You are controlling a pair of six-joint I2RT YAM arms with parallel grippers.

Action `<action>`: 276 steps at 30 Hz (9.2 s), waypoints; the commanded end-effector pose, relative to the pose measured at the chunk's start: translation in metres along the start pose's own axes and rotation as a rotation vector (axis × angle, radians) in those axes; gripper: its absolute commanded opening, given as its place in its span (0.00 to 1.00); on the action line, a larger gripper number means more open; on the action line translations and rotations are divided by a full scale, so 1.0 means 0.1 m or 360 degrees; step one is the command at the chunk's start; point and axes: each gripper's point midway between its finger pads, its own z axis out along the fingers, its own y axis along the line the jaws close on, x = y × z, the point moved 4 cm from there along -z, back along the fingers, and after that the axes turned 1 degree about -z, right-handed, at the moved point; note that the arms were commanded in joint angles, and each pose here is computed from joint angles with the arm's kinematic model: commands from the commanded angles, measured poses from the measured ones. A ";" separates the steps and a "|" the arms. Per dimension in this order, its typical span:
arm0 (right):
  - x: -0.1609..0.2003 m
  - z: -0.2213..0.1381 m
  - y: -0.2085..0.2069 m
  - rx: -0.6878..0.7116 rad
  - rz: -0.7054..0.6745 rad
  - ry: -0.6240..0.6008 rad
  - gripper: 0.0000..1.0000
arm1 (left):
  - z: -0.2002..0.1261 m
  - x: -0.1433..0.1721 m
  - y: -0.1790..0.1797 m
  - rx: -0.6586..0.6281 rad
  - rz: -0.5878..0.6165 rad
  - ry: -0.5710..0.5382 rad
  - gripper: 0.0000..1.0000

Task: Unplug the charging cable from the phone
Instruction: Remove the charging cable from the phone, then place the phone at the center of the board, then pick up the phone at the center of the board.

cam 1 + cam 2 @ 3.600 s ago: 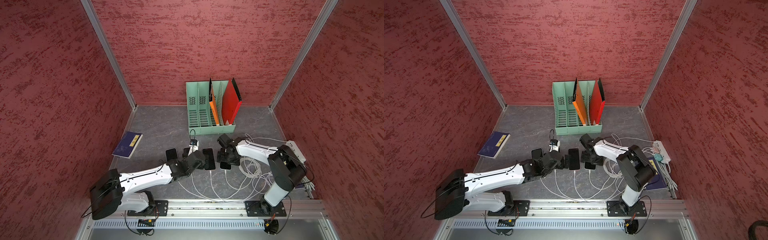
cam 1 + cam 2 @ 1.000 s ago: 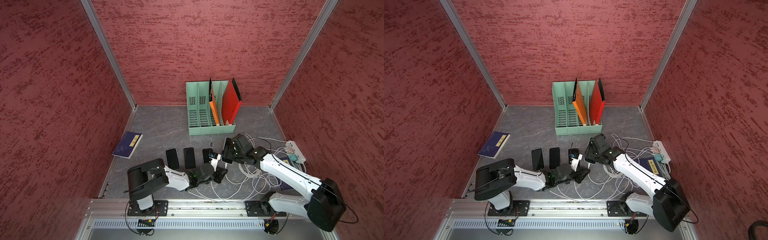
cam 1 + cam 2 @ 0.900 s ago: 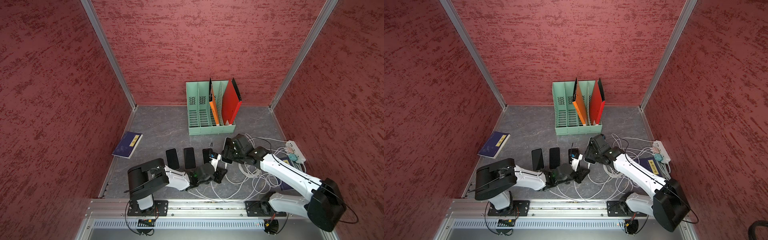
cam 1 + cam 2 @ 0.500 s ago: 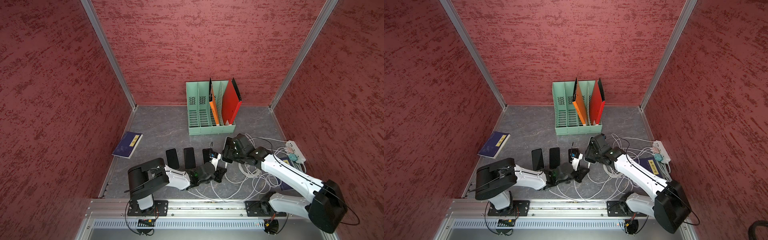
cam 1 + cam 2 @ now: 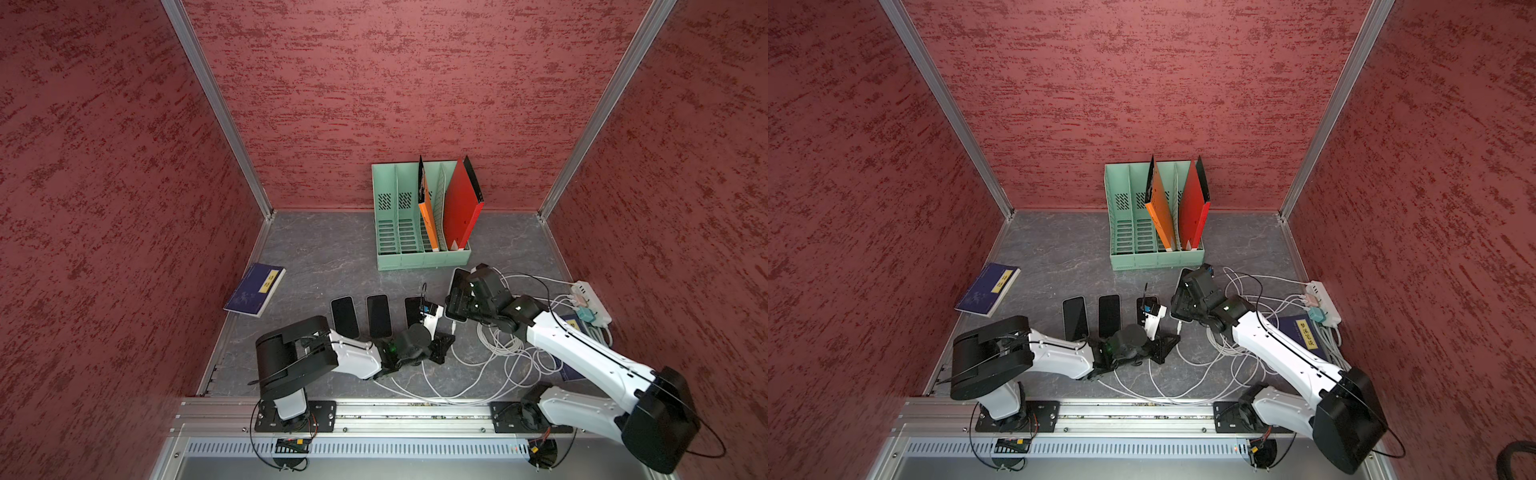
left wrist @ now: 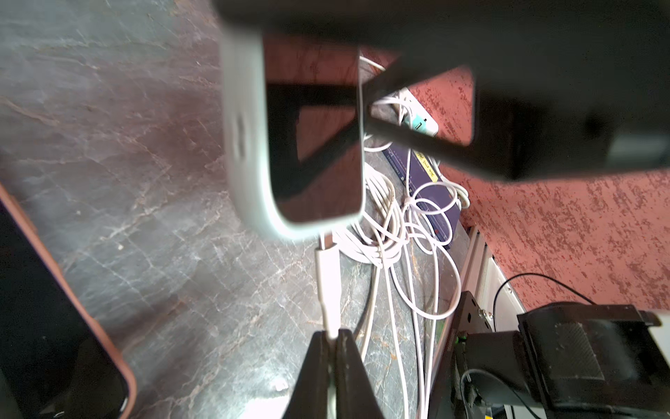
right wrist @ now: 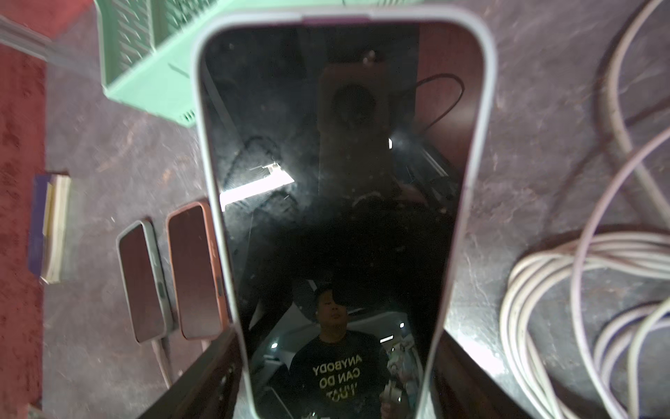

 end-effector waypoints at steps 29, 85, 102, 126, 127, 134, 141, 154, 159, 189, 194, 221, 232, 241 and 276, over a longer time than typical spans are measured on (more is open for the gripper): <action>0.26 0.54 -0.39 0.0530 -0.0300 0.0286 0.03 | -1.30 -0.98 -0.04 -0.0509 0.0245 -0.0401 0.85; 0.31 -0.05 0.32 0.0541 -0.0565 0.0078 0.98 | -1.53 -0.92 0.70 -0.0871 -0.0018 -0.0397 0.95; 0.36 -0.22 0.56 0.0041 -0.0310 -0.0190 0.98 | -1.57 -0.79 0.85 -0.0956 -0.0101 -0.0360 1.00; 0.82 0.78 0.81 0.0323 -0.0457 0.0281 0.99 | -1.80 -0.60 1.00 -0.0923 -0.0254 -0.0440 1.00; 0.81 0.79 0.82 0.0308 -0.0455 0.0292 0.99 | -1.80 -0.59 1.00 -0.0917 -0.0263 -0.0444 1.00; 0.83 0.96 0.68 0.0333 -0.0383 0.0489 0.98 | -1.76 -0.54 1.02 -0.0898 -0.0275 -0.0429 1.00; 0.86 1.04 0.70 0.0325 -0.0400 0.0544 0.99 | -1.71 -0.50 1.03 -0.0867 -0.0274 -0.0412 1.00; 0.86 1.15 0.68 0.0414 -0.0411 0.0560 0.99 | -1.55 -0.45 0.99 -0.0839 -0.0260 -0.0351 1.00; 0.88 1.19 0.66 0.0437 -0.0402 0.0571 0.98 | -1.54 -0.43 0.99 -0.0839 -0.0253 -0.0342 1.00; 1.04 1.31 0.44 0.0530 -0.0353 0.0671 0.93 | -1.48 -0.37 0.97 -0.0795 -0.0239 -0.0324 1.00; 1.07 1.33 0.41 0.0555 -0.0349 0.0692 0.93 | -1.48 -0.36 0.98 -0.0789 -0.0239 -0.0320 1.00; 1.15 1.39 0.31 0.0661 -0.0337 0.0770 0.73 | -1.45 -0.39 0.95 -0.0765 -0.0234 -0.0328 1.00; 1.06 1.31 0.44 0.0574 -0.0310 0.0711 0.34 | -1.36 -0.37 0.86 -0.0666 -0.0217 -0.0329 1.00; 0.86 1.11 0.62 0.0380 -0.0272 0.0548 0.15 | -1.29 -0.31 0.71 -0.0589 -0.0142 -0.0367 1.00; 0.54 0.65 0.96 0.0059 -0.0126 0.0337 0.10 | -1.04 0.10 0.44 -0.0313 -0.0193 -0.0301 0.58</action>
